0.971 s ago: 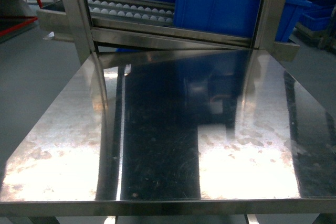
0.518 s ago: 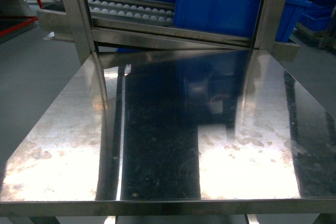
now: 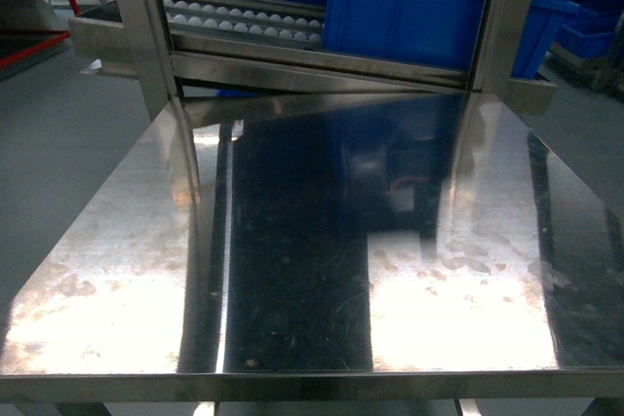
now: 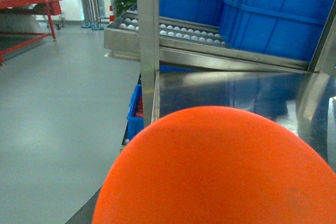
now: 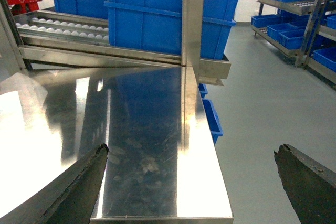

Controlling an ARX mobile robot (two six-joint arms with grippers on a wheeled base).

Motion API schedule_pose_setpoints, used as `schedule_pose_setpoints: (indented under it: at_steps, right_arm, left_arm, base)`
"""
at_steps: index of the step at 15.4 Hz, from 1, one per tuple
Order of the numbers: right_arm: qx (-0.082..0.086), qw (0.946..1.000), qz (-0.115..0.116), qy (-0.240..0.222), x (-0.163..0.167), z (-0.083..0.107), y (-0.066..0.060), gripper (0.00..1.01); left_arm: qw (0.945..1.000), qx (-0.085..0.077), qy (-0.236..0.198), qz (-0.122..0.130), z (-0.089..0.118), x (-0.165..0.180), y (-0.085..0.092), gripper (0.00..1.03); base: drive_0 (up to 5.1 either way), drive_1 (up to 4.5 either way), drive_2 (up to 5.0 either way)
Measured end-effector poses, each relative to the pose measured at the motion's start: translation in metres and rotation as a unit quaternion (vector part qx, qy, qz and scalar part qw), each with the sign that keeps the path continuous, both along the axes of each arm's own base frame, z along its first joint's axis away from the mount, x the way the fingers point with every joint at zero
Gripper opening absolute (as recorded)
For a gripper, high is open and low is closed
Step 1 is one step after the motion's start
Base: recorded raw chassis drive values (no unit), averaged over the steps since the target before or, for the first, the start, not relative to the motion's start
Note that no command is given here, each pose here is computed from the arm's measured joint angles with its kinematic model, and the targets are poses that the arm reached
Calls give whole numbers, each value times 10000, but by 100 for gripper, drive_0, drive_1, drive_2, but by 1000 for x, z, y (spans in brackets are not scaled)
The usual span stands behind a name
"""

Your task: Pick capacitor and pack into box

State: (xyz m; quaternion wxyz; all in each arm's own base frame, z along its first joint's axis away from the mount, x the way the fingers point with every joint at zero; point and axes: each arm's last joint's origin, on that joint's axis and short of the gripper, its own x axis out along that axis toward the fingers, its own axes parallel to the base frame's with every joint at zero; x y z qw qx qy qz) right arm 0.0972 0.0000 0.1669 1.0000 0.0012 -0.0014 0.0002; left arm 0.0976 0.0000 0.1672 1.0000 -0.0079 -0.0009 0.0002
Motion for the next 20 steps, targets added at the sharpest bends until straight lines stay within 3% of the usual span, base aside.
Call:
schedule_pose_setpoints:
  at_steps: [20]
  right_arm:
    - [0,10000,-2,4,0,0,0,98]
  left_arm:
    - [10000,0,31,-2,-1,0,0,43]
  base:
    - [0,0,0]
